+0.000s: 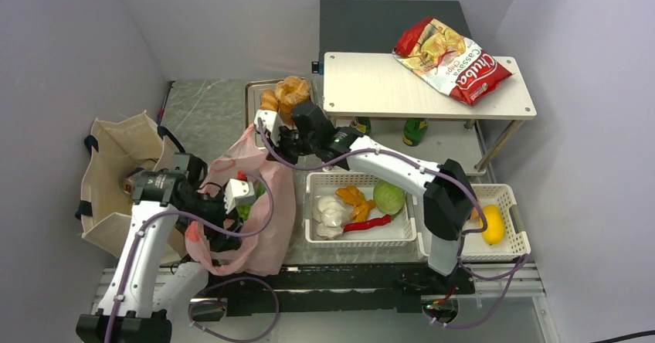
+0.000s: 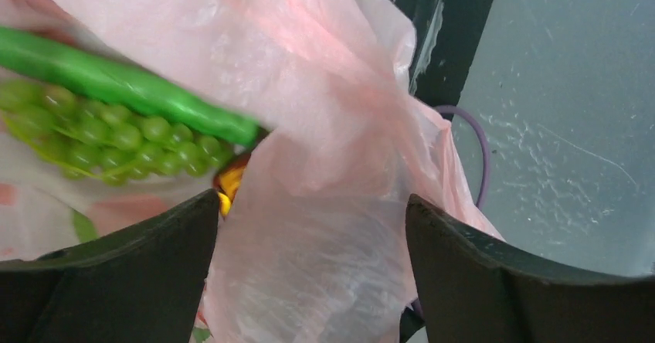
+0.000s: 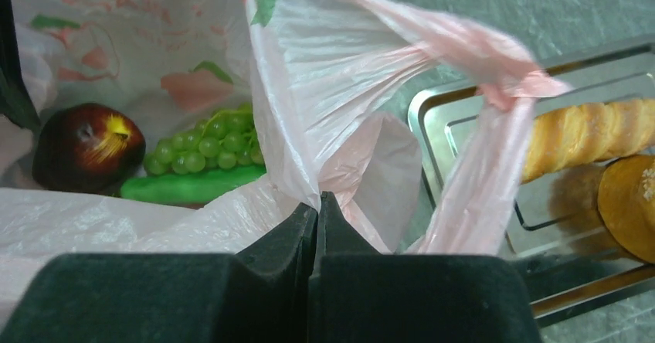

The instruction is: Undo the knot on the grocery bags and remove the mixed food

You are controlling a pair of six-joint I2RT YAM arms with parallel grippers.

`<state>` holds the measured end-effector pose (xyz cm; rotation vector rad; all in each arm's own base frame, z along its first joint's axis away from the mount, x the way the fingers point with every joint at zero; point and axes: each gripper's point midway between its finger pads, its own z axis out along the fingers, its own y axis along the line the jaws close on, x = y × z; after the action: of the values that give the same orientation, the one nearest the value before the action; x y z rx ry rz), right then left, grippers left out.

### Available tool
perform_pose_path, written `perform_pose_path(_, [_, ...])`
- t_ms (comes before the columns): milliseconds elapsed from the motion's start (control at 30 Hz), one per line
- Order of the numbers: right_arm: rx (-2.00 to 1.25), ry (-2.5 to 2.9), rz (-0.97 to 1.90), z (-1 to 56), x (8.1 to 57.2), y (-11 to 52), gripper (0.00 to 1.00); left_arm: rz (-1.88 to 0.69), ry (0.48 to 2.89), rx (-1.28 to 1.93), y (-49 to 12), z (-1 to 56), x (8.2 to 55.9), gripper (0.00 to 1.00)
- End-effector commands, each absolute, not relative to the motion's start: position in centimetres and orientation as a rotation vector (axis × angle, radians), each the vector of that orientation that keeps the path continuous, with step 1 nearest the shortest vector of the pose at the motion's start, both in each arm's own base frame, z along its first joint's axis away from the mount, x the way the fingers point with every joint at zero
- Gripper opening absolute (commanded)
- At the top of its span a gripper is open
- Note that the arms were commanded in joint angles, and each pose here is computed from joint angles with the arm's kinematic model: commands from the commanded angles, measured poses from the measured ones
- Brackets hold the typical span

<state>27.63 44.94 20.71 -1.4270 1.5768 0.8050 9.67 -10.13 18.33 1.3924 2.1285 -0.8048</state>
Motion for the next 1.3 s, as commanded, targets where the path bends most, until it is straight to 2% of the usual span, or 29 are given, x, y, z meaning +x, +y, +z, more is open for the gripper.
perform_pose_path(0, [-1.363,1.53,0.845,24.2,29.0,46.6,0.0,-0.646,2.21,1.446,-8.1,14.5,10.3,0.79])
perform_pose_path(67, [-1.337,1.512,0.848,25.4,29.7,47.1,0.0,-0.547,2.25,1.454,-6.9,13.1,11.3,0.57])
perform_pose_path(133, [-1.311,1.504,0.848,26.3,30.3,47.4,0.0,-0.431,2.284,1.437,-5.7,12.4,13.0,0.28])
perform_pose_path(167, [-1.301,1.497,0.848,26.7,30.6,47.5,0.0,-0.413,2.288,1.437,-5.5,12.4,13.5,0.09])
perform_pose_path(200, [-1.292,1.495,0.848,27.1,30.9,47.6,0.0,-0.376,2.282,1.43,-5.0,12.8,14.4,0.0])
perform_pose_path(400, [-1.186,1.47,0.822,30.4,33.7,47.0,0.0,-0.09,2.175,1.237,1.8,21.7,22.3,0.0])
perform_pose_path(500, [-1.147,1.493,0.834,31.4,34.2,45.7,0.0,-0.057,2.13,1.262,3.8,25.4,23.6,0.0])
perform_pose_path(567, [-1.17,1.505,0.845,30.7,33.2,44.9,0.0,-0.097,2.104,1.325,3.5,26.0,23.0,0.0])
perform_pose_path(700, [-1.267,1.577,0.895,26.4,29.7,43.5,0.0,-0.173,2.033,1.477,1.2,22.8,19.0,0.0])
perform_pose_path(867, [-1.373,1.672,0.915,20.9,26.0,42.5,0.0,-0.18,2.003,1.965,1.4,11.9,10.4,0.0])
perform_pose_path(967, [-1.413,1.702,0.916,18.9,24.5,41.9,0.0,-0.078,2.008,2.135,2.9,7.8,7.6,0.0])
perform_pose_path(1000, [-1.421,1.706,0.917,18.5,24.1,41.9,0.0,-0.025,2.003,2.117,3.0,7.5,7.9,0.03])
perform_pose_path(1033, [-1.425,1.711,0.914,18.2,23.9,41.8,0.0,-0.001,1.989,2.09,2.7,7.9,8.1,0.13])
perform_pose_path(1067, [-1.422,1.709,0.908,18.2,23.8,41.8,0.0,0.002,1.976,2.031,2.1,8.8,8.6,0.32])
perform_pose_path(1100, [-1.414,1.705,0.903,18.2,23.9,41.9,0.0,-0.009,1.973,1.939,1.3,10.2,9.4,0.55])
perform_pose_path(1133, [-1.399,1.701,0.894,18.4,24.0,42.0,0.0,-0.04,1.973,1.818,0.2,12.1,10.3,0.64])
perform_pose_path(1200, [-1.356,1.672,0.885,19.4,24.3,42.3,0.0,-0.149,1.983,1.608,-1.6,16.3,12.0,0.8])
perform_pose_path(1267, [-1.315,1.643,0.887,20.4,24.5,42.4,0.0,-0.219,1.982,1.415,-2.8,20.5,14.1,0.86])
